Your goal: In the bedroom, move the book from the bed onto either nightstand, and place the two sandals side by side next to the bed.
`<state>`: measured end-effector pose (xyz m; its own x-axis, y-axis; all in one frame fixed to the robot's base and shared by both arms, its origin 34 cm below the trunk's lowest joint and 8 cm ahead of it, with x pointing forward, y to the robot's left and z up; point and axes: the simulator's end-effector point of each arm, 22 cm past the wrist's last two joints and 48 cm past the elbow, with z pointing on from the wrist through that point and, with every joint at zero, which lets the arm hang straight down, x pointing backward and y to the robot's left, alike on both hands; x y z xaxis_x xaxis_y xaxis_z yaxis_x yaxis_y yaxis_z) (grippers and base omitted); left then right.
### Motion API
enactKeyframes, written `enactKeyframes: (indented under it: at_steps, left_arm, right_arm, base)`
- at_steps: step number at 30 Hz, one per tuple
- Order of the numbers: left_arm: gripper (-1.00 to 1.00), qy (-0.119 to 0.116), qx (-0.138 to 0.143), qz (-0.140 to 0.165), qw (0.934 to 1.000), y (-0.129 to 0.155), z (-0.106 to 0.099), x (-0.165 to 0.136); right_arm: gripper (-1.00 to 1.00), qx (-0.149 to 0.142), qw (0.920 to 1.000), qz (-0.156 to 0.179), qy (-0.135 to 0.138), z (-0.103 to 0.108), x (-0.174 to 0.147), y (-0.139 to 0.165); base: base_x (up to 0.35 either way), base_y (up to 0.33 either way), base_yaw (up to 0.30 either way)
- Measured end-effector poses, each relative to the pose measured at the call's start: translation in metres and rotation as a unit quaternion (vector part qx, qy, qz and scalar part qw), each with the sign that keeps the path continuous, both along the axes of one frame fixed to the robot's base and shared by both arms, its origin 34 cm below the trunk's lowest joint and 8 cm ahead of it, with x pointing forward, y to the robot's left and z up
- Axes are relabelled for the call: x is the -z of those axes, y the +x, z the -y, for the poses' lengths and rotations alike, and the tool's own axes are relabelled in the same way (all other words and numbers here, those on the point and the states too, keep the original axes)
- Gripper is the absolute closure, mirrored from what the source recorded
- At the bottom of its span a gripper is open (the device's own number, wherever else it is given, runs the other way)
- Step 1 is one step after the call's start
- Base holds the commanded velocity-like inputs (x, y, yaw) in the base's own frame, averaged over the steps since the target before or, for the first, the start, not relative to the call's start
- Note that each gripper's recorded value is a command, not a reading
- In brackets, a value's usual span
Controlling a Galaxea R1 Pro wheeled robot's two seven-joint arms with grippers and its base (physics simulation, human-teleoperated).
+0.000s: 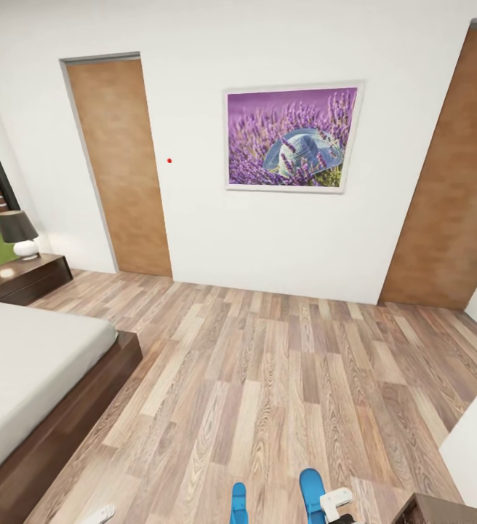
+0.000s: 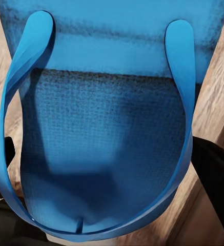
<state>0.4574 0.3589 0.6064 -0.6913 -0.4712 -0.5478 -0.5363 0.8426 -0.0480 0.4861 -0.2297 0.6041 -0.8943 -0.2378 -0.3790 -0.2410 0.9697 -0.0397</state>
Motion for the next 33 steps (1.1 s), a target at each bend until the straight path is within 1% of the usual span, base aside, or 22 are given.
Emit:
enactKeyframes:
  at_steps: [9, 17, 25, 33]
  left_arm:
    - [-1.00, 0.000, 0.000, 0.000, 1.0000, 0.0000, 0.0001, 0.0000]
    - [-1.00, 0.000, 0.000, 0.000, 1.0000, 0.0000, 0.0002, 0.0000]
    - [-1.00, 0.000, 0.000, 0.000, 1.0000, 0.0000, 0.0001, -0.0002]
    - [-1.00, 0.000, 0.001, 0.000, 1.0000, 0.0002, 0.0003, 0.0000]
  right_arm:
    - [1.00, 0.000, 1.0000, 0.000, 0.000, 0.0000, 0.0000, 0.0000]
    - [1.00, 0.000, 1.0000, 0.000, 0.000, 0.0000, 0.0000, -0.0002]
    - [1.00, 0.000, 1.0000, 0.000, 0.000, 0.0000, -0.0001, -0.0002]
    - [1.00, 0.000, 1.0000, 0.000, 0.000, 0.0000, 0.0001, -0.0003]
  base:
    - [0.000, 0.000, -0.066]
    - [0.020, 0.000, -0.242]
    - [0.200, 0.000, -0.252]
    - [0.061, 0.000, -0.197]
